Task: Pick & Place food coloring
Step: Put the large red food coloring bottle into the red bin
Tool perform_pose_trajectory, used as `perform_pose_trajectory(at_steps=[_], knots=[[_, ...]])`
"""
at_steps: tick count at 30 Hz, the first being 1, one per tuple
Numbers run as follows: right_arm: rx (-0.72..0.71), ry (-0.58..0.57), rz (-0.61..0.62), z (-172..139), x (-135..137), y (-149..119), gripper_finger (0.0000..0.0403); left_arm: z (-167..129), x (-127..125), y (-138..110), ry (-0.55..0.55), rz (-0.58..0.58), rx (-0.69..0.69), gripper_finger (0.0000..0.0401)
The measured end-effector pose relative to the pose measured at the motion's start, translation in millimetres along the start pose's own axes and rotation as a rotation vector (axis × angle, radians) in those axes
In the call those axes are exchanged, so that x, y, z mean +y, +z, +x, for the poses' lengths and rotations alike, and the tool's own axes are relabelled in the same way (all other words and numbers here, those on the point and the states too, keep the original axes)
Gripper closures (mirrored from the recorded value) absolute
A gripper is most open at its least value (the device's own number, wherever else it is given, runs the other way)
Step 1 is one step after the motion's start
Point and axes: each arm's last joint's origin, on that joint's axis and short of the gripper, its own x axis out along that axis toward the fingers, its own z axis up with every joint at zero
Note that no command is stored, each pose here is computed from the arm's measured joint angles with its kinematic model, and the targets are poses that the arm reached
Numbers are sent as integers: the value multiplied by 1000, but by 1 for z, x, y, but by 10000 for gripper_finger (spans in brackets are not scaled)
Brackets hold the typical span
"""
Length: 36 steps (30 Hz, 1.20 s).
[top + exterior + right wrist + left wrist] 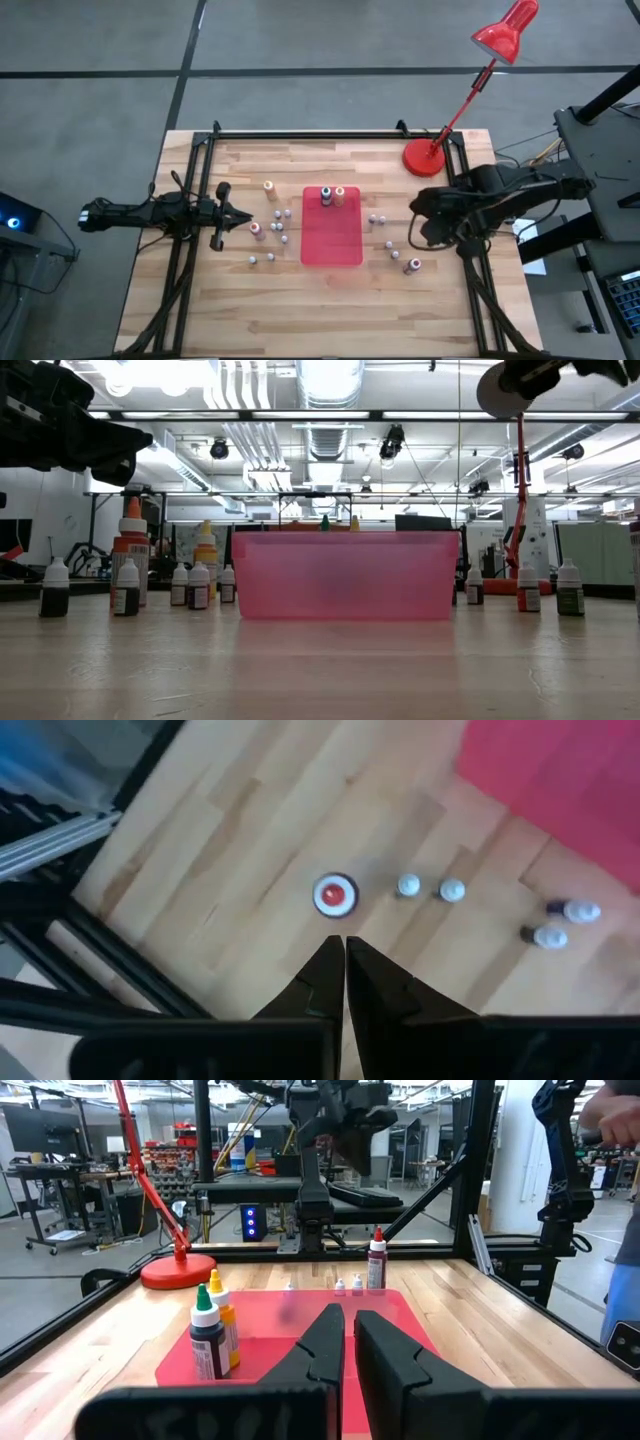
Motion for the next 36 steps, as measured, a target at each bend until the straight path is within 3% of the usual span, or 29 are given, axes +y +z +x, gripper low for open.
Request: perform_pose_trajectory(at_steps=[5, 20, 29, 36], knots=[[-25, 15, -61, -5, 10, 10, 394, 0, 0, 0, 0, 0, 0, 398], [0, 70, -86, 3, 31, 44, 394, 0, 0, 0, 0, 0, 0, 398], [7, 80, -202, 8, 37, 42, 394, 0, 0, 0, 0, 0, 0, 398], [-4, 77, -220, 6, 38, 31, 394, 0, 0, 0, 0, 0, 0, 398]])
